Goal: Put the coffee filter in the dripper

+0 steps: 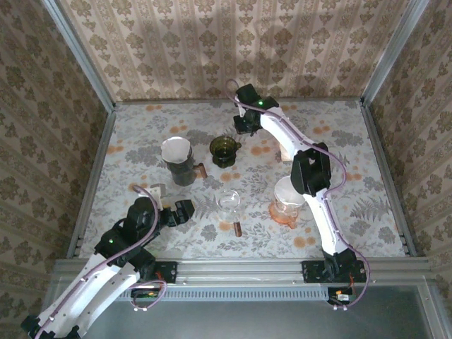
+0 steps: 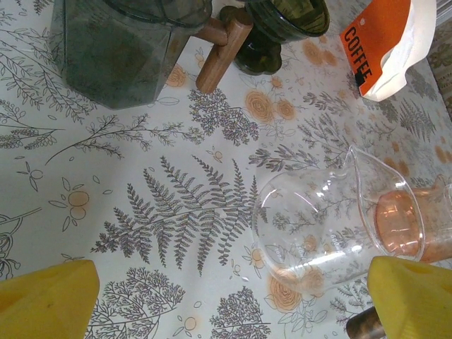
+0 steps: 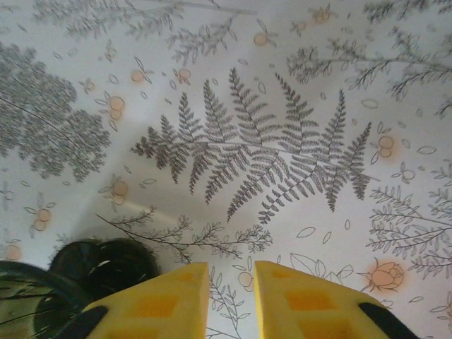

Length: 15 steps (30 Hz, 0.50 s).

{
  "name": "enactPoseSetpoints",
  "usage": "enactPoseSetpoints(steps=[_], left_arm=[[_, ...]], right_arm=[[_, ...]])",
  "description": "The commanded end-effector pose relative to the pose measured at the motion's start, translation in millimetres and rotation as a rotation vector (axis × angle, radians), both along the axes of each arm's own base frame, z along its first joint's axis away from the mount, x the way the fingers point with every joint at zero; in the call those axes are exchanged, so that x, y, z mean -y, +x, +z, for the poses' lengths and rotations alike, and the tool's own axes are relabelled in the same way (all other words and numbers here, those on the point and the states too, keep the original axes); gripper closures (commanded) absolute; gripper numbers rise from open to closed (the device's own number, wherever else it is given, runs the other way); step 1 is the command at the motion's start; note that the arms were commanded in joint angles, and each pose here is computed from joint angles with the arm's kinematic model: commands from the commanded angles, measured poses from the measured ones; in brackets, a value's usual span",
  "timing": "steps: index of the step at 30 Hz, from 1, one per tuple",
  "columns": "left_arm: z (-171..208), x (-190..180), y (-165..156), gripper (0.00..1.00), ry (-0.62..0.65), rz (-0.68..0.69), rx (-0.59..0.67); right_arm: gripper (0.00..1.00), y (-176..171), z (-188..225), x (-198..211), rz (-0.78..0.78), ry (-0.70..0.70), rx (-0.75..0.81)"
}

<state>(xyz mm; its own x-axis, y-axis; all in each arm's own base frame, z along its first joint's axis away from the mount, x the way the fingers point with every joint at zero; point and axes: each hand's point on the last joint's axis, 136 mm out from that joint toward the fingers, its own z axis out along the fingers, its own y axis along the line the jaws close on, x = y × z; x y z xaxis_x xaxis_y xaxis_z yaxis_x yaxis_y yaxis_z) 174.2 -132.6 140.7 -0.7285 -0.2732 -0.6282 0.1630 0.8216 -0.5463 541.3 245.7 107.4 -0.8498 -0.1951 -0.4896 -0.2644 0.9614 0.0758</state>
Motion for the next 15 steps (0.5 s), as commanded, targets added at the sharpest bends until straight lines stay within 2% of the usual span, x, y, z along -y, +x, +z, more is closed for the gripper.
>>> enactPoseSetpoints(steps=[1,15], left_arm=[[0.9,-1.7,0.0,0.0,-0.008,0.016,-0.019],[-0.7,0.5,0.0,0.0,-0.017,0.007,-0.022]], right_arm=[[0.78,-14.2,-6.8,-2.2,0.052,-0.026,-0.061],[0.82,-62.9,-9.2,-16.9,0.132,-0.044,-0.101]])
